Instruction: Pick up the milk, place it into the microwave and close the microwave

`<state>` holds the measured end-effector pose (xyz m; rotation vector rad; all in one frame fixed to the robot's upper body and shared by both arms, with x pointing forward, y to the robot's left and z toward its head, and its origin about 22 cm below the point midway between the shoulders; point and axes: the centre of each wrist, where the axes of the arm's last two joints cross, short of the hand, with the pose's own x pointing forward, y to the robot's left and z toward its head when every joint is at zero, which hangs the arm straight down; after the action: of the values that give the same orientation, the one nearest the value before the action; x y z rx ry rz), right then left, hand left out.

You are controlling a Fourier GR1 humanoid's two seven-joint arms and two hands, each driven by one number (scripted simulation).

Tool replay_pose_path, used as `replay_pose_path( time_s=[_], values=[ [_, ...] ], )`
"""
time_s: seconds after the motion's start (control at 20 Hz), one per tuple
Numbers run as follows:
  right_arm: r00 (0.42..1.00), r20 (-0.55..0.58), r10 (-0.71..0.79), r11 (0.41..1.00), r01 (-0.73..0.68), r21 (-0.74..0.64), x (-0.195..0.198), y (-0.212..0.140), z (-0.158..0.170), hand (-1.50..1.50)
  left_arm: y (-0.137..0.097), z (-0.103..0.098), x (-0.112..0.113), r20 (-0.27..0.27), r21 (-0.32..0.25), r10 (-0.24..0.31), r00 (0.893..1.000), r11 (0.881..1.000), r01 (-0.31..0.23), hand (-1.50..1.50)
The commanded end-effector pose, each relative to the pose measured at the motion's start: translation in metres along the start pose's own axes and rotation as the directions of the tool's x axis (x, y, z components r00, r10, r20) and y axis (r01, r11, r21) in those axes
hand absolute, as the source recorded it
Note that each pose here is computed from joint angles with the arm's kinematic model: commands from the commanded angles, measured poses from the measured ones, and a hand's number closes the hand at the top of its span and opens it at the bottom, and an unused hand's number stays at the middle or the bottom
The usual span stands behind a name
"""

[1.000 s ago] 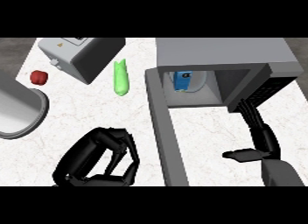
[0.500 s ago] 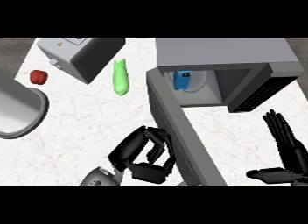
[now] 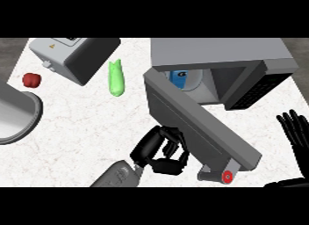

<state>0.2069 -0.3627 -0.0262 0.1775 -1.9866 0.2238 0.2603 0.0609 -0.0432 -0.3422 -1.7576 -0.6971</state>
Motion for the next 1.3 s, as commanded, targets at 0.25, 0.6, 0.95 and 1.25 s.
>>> replay_pose_path(
  time_s=[0.25, 0.6, 0.95, 1.25],
  values=[
    [0.996, 0.076, -0.045, 0.989, 0.033, 0.147, 0.049, -0.006, -0.021, -1.5, -0.02, -0.014, -0.013, -0.074, 0.013, 0.007, 0.997, 1.0, -0.006, 1.5],
    [0.989, 0.082, -0.125, 0.971, 0.105, 0.214, 0.058, 0.013, -0.038, -1.5, -0.023, -0.037, 0.015, 0.038, 0.098, 0.095, 0.995, 0.99, -0.099, 1.5],
    [0.993, 0.102, -0.065, 0.96, 0.034, 0.279, 0.087, 0.0, -0.058, -1.5, -0.01, -0.058, 0.03, 0.062, 0.305, 0.094, 0.994, 0.946, -0.108, 1.5],
    [0.99, 0.139, -0.036, 0.967, 0.0, 0.254, 0.1, -0.019, -0.07, -1.5, 0.005, -0.082, 0.043, 0.045, 0.421, 0.087, 0.995, 0.902, -0.098, -1.5]
  ],
)
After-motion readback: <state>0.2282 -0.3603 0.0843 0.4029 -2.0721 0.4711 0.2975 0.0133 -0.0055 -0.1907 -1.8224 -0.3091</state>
